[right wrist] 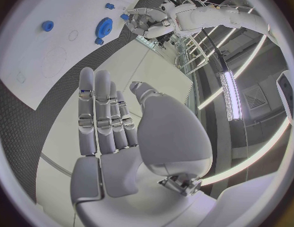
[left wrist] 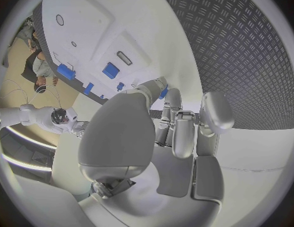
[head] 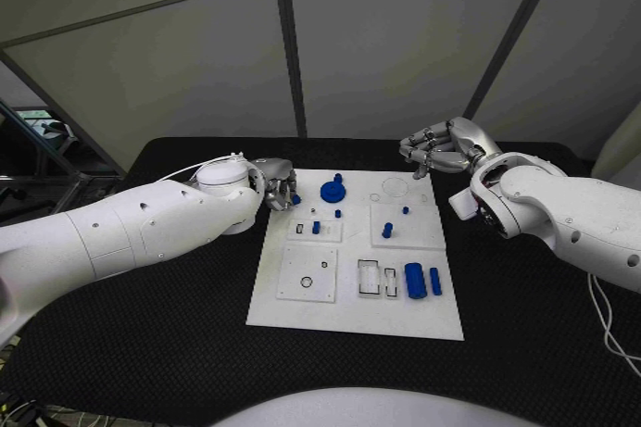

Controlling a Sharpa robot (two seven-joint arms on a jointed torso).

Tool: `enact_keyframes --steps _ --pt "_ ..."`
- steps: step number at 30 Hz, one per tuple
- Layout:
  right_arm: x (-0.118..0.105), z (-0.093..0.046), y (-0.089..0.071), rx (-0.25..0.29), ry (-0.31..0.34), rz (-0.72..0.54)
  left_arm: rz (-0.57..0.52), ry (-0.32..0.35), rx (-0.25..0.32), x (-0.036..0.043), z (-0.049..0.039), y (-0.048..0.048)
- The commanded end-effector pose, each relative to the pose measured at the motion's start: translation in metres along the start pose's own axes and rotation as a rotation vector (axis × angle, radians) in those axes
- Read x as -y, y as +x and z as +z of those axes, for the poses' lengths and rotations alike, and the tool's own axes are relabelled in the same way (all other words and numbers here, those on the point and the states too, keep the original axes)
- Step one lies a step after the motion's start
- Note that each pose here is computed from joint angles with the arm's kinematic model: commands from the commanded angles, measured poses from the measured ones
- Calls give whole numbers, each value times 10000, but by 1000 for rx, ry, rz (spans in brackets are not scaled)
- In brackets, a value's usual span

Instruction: Assemble the parts on the task board

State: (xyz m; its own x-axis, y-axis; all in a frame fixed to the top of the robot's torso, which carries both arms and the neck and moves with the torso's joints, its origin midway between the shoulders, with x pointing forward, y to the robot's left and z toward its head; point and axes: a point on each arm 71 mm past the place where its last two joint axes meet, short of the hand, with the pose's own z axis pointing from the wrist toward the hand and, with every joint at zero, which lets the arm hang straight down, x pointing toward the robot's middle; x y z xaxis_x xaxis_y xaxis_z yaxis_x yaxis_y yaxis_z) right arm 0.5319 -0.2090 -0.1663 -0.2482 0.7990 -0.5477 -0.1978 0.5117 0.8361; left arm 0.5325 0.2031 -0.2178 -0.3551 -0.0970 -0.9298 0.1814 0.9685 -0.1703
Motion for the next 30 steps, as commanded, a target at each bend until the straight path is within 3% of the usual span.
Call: enact_keyframes --steps 1,30 --pt "-15 3 5 -6 -6 -2 6 0 -13 0 4 1" --pt "-14 6 14 -8 -8 -5 8 -1 -20 7 -2 7"
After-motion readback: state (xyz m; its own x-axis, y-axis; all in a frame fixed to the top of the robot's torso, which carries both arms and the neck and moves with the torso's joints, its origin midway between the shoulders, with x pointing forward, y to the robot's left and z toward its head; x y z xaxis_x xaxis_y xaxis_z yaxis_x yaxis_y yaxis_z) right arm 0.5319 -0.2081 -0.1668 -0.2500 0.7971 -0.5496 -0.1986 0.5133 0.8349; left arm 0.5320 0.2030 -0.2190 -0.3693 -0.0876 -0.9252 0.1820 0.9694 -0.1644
